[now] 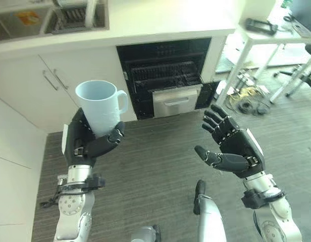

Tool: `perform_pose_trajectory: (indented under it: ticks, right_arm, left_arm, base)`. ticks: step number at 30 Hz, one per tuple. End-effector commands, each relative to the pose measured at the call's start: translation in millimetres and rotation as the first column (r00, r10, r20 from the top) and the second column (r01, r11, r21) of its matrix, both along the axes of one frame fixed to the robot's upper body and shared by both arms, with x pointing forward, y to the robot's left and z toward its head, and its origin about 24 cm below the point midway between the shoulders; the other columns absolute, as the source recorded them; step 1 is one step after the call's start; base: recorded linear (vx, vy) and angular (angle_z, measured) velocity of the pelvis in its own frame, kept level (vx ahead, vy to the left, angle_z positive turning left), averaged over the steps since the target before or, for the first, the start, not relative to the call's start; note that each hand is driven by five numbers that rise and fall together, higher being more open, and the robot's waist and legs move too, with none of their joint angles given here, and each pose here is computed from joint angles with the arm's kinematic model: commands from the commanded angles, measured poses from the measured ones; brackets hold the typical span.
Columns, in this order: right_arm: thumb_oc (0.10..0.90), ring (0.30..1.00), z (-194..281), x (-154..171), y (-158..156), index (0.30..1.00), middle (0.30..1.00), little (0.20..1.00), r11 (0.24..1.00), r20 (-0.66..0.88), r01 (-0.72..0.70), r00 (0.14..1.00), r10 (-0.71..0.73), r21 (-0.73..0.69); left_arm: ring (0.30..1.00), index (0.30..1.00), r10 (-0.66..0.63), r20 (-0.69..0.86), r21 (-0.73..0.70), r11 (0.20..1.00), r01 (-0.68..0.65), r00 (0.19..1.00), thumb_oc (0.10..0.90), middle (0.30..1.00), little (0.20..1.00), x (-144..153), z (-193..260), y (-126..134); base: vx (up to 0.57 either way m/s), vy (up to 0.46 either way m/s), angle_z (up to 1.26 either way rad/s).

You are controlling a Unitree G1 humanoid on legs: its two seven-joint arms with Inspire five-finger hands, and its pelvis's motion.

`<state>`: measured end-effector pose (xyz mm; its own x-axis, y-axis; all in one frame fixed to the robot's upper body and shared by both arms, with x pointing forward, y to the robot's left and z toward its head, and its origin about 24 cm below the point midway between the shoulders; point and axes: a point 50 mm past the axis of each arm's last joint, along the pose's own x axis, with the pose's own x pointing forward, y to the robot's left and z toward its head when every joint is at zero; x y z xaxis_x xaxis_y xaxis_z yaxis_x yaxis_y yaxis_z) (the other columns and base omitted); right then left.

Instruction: Place the dishes in the dishwasher.

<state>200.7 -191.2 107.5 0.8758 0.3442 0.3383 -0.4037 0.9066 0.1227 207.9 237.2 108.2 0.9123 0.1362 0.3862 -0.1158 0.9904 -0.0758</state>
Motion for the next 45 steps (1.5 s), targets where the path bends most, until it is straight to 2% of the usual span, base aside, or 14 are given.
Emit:
perform_pose_trajectory:
  ticks: [1, 7, 12, 26, 31, 36, 40, 45]
  right_arm:
    - [0.800, 0.900, 50, -1, -10, 0.900, 0.900, 0.900, 0.998, 0.279, 0.030, 0.959, -0.043, 0.050]
    - [0.800, 0.900, 49, -2, -18, 0.900, 0.900, 0.900, 1.000, 0.248, 0.021, 0.968, -0.021, 0.003]
    - [0.800, 0.900, 47, 5, -11, 0.900, 0.900, 0.900, 1.000, 0.239, 0.004, 0.971, -0.001, -0.012]
    - [0.800, 0.900, 45, 0, -10, 0.900, 0.900, 0.900, 0.999, 0.228, 0.012, 0.974, -0.004, -0.035]
    - [0.800, 0.900, 50, 4, -7, 0.900, 0.900, 0.900, 0.998, 0.264, 0.065, 0.962, -0.070, 0.026]
    - [0.800, 0.900, 46, 5, 0, 0.900, 0.900, 0.900, 0.996, 0.259, 0.060, 0.963, -0.073, 0.060]
    - [0.800, 0.900, 40, 8, 8, 0.900, 0.900, 0.900, 0.998, 0.244, 0.031, 0.969, -0.042, 0.046]
    - [0.800, 0.900, 43, 9, 3, 0.900, 0.900, 0.900, 0.998, 0.255, -0.009, 0.967, -0.006, 0.058]
  left_arm:
    - [0.300, 0.300, -0.106, 0.342, 0.079, 0.993, 0.084, 0.934, 0.400, 0.300, 0.300, -8, 65, -8]
    - [0.300, 0.300, -0.095, 0.332, 0.035, 0.995, 0.088, 0.938, 0.400, 0.300, 0.300, -11, 60, -11]
    - [0.300, 0.300, -0.108, 0.327, 0.038, 0.994, 0.101, 0.939, 0.400, 0.300, 0.300, -12, 54, -14]
    - [0.300, 0.300, -0.103, 0.341, 0.016, 0.995, 0.103, 0.934, 0.400, 0.300, 0.300, -12, 52, -13]
    - [0.300, 0.300, -0.181, 0.358, 0.091, 0.983, 0.159, 0.916, 0.400, 0.300, 0.300, -3, 63, -16]
    - [0.300, 0.300, -0.213, 0.361, 0.151, 0.974, 0.168, 0.908, 0.400, 0.300, 0.300, -3, 67, -17]
    - [0.300, 0.300, -0.192, 0.373, 0.164, 0.977, 0.139, 0.908, 0.400, 0.300, 0.300, -2, 70, -18]
    - [0.300, 0.300, -0.172, 0.380, 0.179, 0.978, 0.110, 0.909, 0.400, 0.300, 0.300, 2, 76, -16]
  base:
    - [0.32, -0.329, 0.62]
    - [0.30, -0.338, 0.05]
    - [0.15, -0.206, -0.29]
    - [0.19, 0.125, -0.04]
    - [0.36, 0.263, 0.04]
    - [0.23, 0.217, 0.25]
    - [0.13, 0.111, -0.03]
    - [0.13, -0.223, -0.43]
